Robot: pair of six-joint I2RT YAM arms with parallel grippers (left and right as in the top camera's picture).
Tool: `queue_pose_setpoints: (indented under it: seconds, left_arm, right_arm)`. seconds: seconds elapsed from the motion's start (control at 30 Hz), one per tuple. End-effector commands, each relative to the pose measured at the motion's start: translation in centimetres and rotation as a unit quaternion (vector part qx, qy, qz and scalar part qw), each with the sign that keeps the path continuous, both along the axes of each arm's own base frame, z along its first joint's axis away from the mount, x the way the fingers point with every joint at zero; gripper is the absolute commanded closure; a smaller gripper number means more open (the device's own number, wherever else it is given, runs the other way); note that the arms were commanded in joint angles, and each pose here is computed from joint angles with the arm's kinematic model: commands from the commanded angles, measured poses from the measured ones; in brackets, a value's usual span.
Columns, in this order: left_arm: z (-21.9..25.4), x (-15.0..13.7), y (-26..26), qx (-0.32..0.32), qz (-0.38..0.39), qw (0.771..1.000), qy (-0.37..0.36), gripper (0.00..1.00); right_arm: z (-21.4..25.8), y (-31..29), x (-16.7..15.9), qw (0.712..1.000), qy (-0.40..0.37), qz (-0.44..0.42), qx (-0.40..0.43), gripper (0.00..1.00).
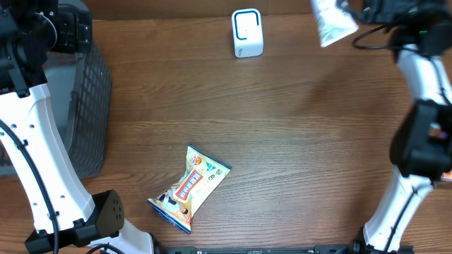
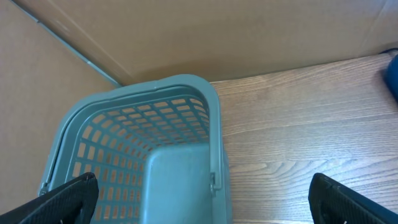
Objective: Scan the item barcode
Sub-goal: 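Carry the white tube to the far right and release it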
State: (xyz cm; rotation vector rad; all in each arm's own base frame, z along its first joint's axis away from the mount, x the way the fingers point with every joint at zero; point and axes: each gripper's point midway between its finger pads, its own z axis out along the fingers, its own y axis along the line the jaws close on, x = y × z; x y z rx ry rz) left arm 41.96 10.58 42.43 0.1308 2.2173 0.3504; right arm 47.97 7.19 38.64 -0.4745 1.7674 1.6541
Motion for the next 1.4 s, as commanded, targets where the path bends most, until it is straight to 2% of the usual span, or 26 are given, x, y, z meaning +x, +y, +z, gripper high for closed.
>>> queue_pose_setpoints:
  seconds: [0.0,0.13,0.23,0.37,0.47,0.57,0.63,0.77,0.83,0.93,0.97,1.03,1.07,1.23,1.37]
  left_arm:
    - [-0.5,0.4,0.2,-0.01,0.003,1.0,0.003,0.0]
    - [-0.5,0.4,0.2,-0.01,0.003,1.0,0.003,0.0]
    - [-0.5,0.4,0.2,-0.01,0.003,1.0,0.003,0.0]
    - [-0.5,0.4,0.2,-0.01,0.003,1.0,0.003,0.0]
    - [-0.6,0.4,0.2,-0.01,0.003,1.0,0.004,0.0]
    - [-0.6,0.4,0.2,-0.01,0.003,1.0,0.004,0.0]
    - [-0.6,0.4,0.2,-0.01,0.003,1.0,0.004,0.0]
    - [-0.6,0.4,0.2,-0.01,0.003,1.0,0.004,0.0]
    - [-0.6,0.4,0.2,-0.01,0.003,1.0,0.004,0.0]
    - [-0.6,0.4,0.2,-0.01,0.003,1.0,0.004,0.0]
    - [-0.6,0.4,0.2,-0.01,0.003,1.0,0.004,0.0]
    - [-0.6,0.4,0.2,-0.01,0.003,1.0,0.004,0.0]
    - [-0.6,0.4,0.2,-0.01,0.003,1.0,0.004,0.0]
    - [-0.6,0.4,0.2,-0.01,0.003,1.0,0.004,0.0]
    - [-0.6,0.4,0.2,-0.01,0.003,1.0,0.004,0.0]
  right_arm:
    - [7.0,-3.1,-4.1,0.999,0.027,-0.043,-0.01,0.96]
    - [11.0,-7.7,-4.9,0.992,0.056,-0.109,0.042,0.96]
    - [12.5,-12.4,-3.4,0.978,0.043,-0.183,0.088,0.96]
    - [11.1,-18.2,-1.0,0.956,0.016,-0.281,0.089,0.96]
    - [7.3,-23.3,0.7,0.926,0.024,-0.372,0.059,0.96]
    - [2.6,-27.4,1.7,0.882,0.072,-0.465,0.02,0.96]
    - [-2.1,-30.7,1.7,0.826,0.13,-0.548,-0.036,0.96]
    - [-8.8,-34.3,-0.6,0.735,0.202,-0.623,-0.175,0.96]
    - [-11.3,-36.4,-2.6,0.672,0.248,-0.66,-0.227,0.96]
    - [-13.5,-40.1,-6.1,0.557,0.291,-0.716,-0.303,0.96]
    - [-13.7,-41.0,-7.1,0.528,0.295,-0.725,-0.329,0.96]
    - [-14.0,-42.2,-8.4,0.489,0.299,-0.734,-0.364,0.96]
    - [-14.0,-42.6,-8.8,0.48,0.301,-0.738,-0.367,0.96]
    - [-15.9,-44.0,-9.6,0.465,0.315,-0.737,-0.375,0.96]
    - [-21.1,-44.4,-10.4,0.461,0.364,-0.711,-0.387,0.96]
